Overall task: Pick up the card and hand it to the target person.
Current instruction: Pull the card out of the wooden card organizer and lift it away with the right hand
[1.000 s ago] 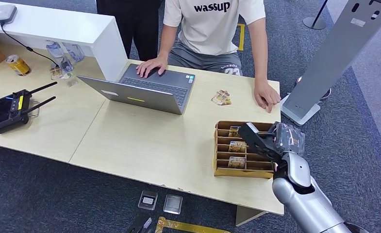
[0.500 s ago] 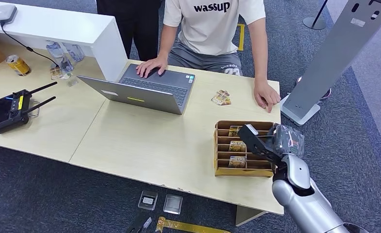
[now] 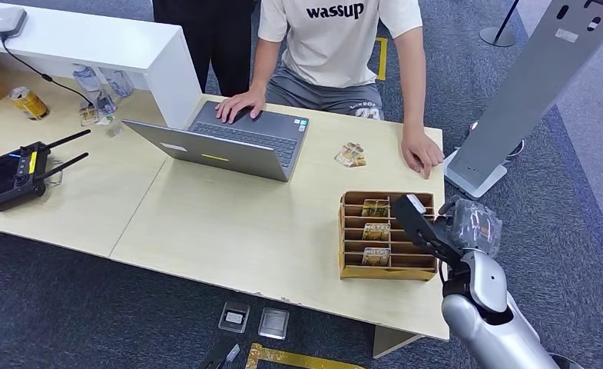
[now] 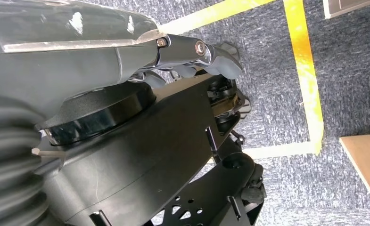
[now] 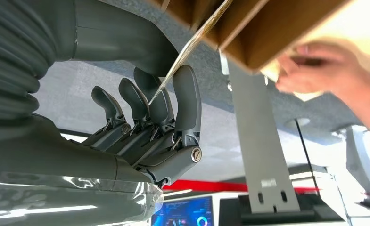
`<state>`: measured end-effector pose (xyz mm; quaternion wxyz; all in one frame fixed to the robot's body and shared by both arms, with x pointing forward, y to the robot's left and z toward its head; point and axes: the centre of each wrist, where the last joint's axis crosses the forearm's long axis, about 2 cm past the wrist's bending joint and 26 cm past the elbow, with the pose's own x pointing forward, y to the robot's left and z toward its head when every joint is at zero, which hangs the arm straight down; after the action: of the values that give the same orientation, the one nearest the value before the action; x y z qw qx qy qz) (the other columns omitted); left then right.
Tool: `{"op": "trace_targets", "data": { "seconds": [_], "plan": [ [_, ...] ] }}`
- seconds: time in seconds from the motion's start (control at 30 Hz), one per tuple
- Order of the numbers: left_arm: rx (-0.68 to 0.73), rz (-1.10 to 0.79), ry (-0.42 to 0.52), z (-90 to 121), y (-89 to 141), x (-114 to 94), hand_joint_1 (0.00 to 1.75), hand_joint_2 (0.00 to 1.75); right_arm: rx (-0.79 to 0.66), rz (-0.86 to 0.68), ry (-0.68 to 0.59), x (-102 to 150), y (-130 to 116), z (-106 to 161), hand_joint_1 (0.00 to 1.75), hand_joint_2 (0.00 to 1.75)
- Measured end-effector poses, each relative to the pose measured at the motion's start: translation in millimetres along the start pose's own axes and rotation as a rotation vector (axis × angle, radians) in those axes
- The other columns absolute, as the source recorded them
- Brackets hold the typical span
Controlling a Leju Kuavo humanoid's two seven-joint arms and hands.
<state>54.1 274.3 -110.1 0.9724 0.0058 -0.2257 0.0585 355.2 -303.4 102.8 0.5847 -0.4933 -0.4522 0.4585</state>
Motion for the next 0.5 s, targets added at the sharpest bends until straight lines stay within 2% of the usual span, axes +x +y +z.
{"op": "trace_targets", "data": {
  "seconds": [0.5],
  "plan": [
    [0.008,0.02,0.006,0.6,0.0,-1.8,0.0,1.75,-0.306,-0.081,-0.098,-0.4,-63.0,46.1,1.5,1.75]
  ]
}}
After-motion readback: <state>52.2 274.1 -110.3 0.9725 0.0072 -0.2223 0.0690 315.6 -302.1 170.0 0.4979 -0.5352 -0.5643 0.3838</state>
